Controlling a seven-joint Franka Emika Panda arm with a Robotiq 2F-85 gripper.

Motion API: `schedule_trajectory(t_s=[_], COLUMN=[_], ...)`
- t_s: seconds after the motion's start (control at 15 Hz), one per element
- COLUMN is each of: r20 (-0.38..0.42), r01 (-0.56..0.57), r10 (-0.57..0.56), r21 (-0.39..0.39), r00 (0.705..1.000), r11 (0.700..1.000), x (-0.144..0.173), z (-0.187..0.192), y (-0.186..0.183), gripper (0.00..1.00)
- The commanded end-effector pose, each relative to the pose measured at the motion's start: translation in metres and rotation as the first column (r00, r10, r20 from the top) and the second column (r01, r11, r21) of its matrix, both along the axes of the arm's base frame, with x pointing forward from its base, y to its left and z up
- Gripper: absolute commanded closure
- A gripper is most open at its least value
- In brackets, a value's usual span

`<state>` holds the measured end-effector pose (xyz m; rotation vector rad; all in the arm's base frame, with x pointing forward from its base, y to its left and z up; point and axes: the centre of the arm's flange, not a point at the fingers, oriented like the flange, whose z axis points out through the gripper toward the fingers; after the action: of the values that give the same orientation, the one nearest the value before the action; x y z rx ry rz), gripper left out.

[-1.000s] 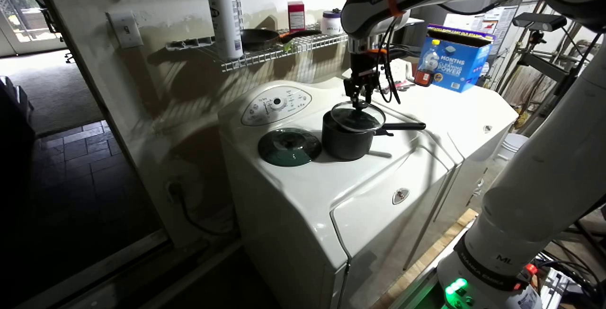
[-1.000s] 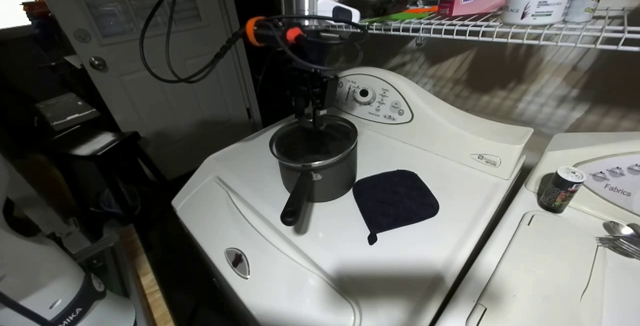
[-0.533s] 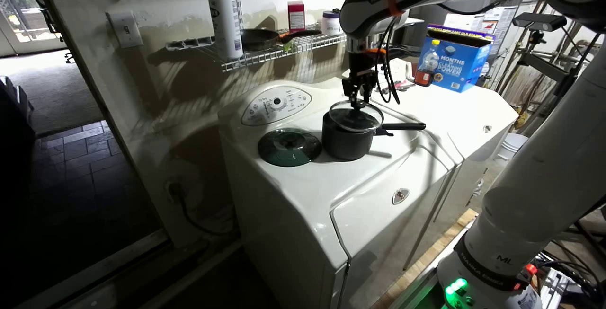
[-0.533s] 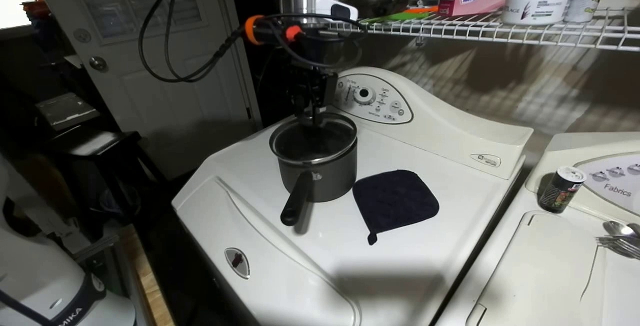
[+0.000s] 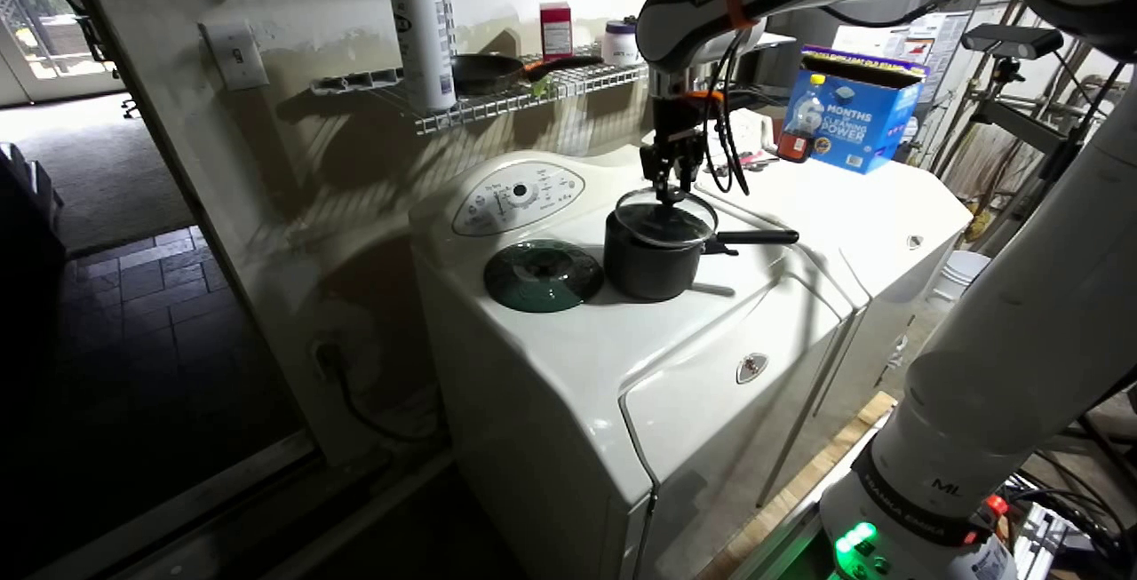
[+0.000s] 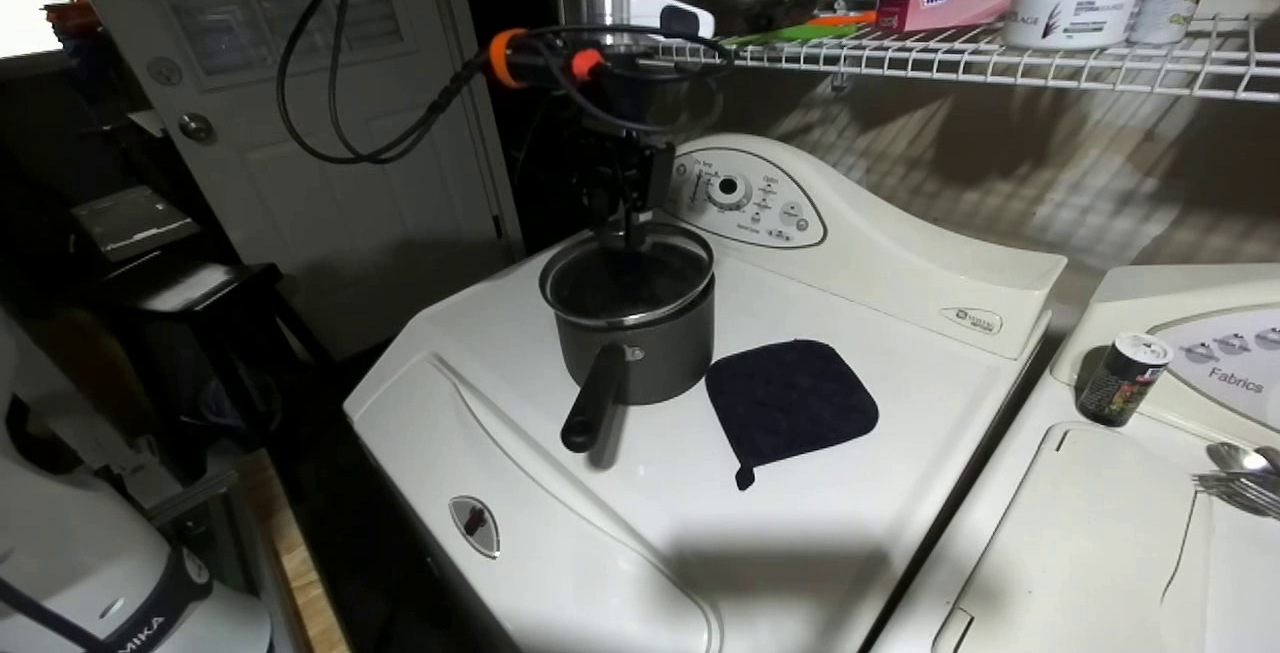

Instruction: Pick up the glass lid and put it on the pot

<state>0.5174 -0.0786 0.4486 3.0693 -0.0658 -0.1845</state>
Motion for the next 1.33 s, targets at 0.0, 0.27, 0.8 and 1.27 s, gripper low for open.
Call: schedule_trajectory(t_s=[0.0, 0.27, 0.8, 1.27], r20=[0.018, 0.017, 0.011, -0.008], r01=[-0.021, -0.028, -0.041, -0.044], r10=[0.021, 0.027, 0.041, 0.044], r21=[0.013, 0.020, 0.023, 0.019], r00=[1.000, 0.999, 0.999, 0.999], r11=[1.000, 0.999, 0.999, 0.999], x=[0.008, 0.013, 0.024, 0.029], z=[0.008, 0.007, 0.003, -0.007], y=[0.002, 0.003, 0.006, 0.006], gripper=[0.66, 0.66, 0.66, 0.66])
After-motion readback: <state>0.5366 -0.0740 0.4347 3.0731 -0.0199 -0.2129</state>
